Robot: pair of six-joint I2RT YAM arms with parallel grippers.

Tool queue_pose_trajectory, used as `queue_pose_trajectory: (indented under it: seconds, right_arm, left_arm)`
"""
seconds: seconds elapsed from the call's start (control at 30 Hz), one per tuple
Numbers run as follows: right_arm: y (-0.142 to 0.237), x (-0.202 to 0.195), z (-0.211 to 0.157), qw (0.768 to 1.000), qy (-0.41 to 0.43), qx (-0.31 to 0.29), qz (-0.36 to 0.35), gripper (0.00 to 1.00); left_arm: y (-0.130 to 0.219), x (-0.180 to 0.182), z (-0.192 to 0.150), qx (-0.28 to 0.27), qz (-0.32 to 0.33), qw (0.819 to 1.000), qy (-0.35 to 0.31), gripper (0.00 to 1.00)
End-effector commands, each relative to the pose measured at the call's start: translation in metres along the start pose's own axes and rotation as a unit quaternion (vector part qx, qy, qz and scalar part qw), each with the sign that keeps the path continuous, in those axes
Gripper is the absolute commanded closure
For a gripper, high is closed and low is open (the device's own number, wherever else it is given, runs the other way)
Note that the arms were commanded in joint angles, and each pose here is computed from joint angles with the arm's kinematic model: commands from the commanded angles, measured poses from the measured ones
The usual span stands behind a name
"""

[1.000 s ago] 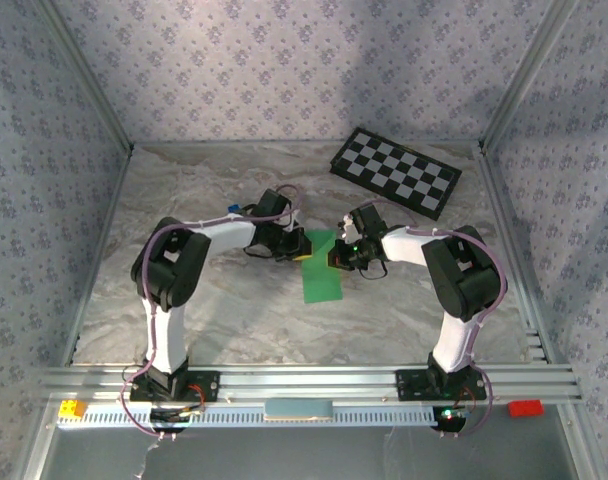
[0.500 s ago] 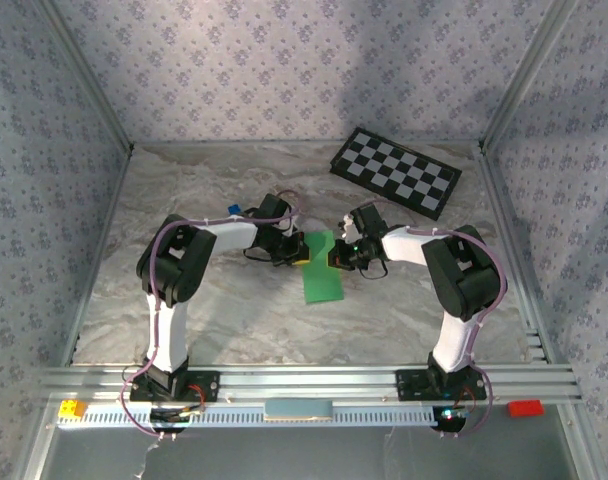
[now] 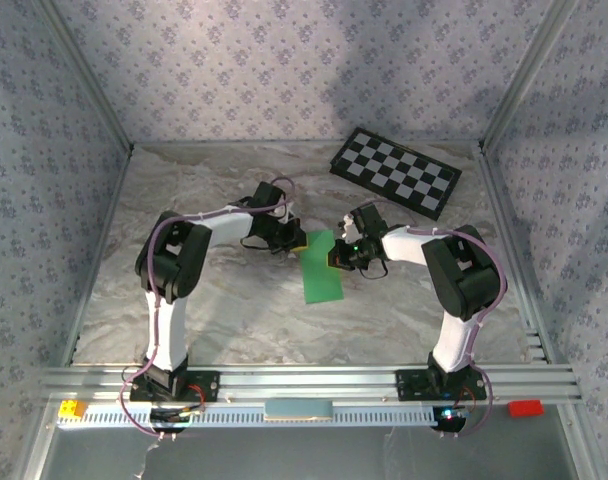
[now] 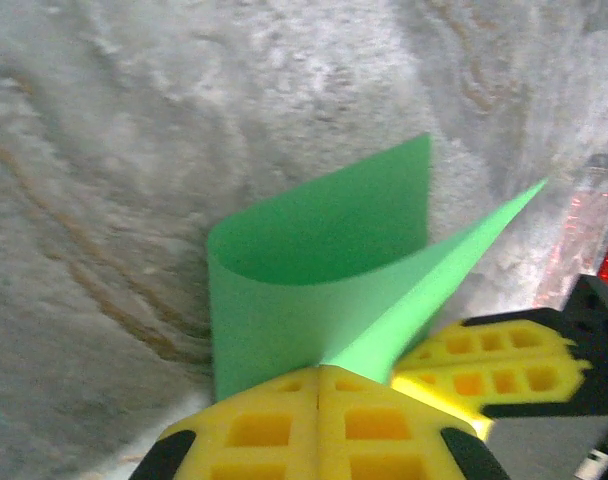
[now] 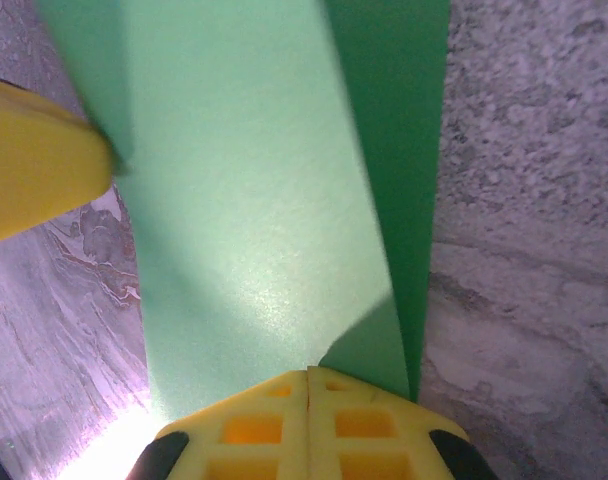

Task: Fold a paper plane with a square sheet of paper (pick it up from the middle)
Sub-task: First fold the square sheet of paper in half at the center of the table.

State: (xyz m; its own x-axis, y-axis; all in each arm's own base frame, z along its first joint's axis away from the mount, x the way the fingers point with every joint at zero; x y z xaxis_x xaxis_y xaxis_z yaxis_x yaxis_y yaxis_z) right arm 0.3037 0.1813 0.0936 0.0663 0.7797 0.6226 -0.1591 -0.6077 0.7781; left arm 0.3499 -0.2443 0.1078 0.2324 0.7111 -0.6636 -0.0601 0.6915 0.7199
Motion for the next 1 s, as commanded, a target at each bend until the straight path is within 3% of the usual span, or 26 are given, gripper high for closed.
queue_pose_trajectory:
  seconds: [0.0,0.23,0.57,0.97]
  right_arm:
    - [-0.014,-0.060,-0.031,0.985,-0.062,0.056,-0.150,1.00]
    - [-0.014,-0.061,-0.032,0.985,-0.064,0.054,-0.151,1.00]
    - [-0.015,-0.063,-0.034,0.985,-0.066,0.058,-0.149,1.00]
    - [-0.015,-0.064,-0.036,0.985,-0.068,0.058,-0.150,1.00]
  left_arm:
    - [-0.011,0.011,-0.001,0.019,0.007,1.000,0.001,1.00]
    - [-0.012,0.019,-0.002,0.021,0.044,0.999,0.006,1.00]
    - [0.012,-0.020,0.020,-0.003,-0.038,0.998,-0.048,1.00]
    - [-0.017,0.022,0.020,0.012,-0.012,1.000,-0.017,1.00]
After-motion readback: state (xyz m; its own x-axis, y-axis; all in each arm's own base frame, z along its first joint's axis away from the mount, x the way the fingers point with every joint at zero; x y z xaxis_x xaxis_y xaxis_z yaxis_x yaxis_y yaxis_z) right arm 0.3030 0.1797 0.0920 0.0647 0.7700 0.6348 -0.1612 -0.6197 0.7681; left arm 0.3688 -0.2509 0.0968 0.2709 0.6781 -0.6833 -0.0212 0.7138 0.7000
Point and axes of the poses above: each hand's point on the last joint's axis, 136 mm out from that joint toward the fingers, its own y axis back along the fingers, its own x axis along the line the jaws close on, z = x × y, the point moved 10 cm from there along y, back along the fingers, and after that the axes turned 11 degrees about -y, right-handed, at the moved point
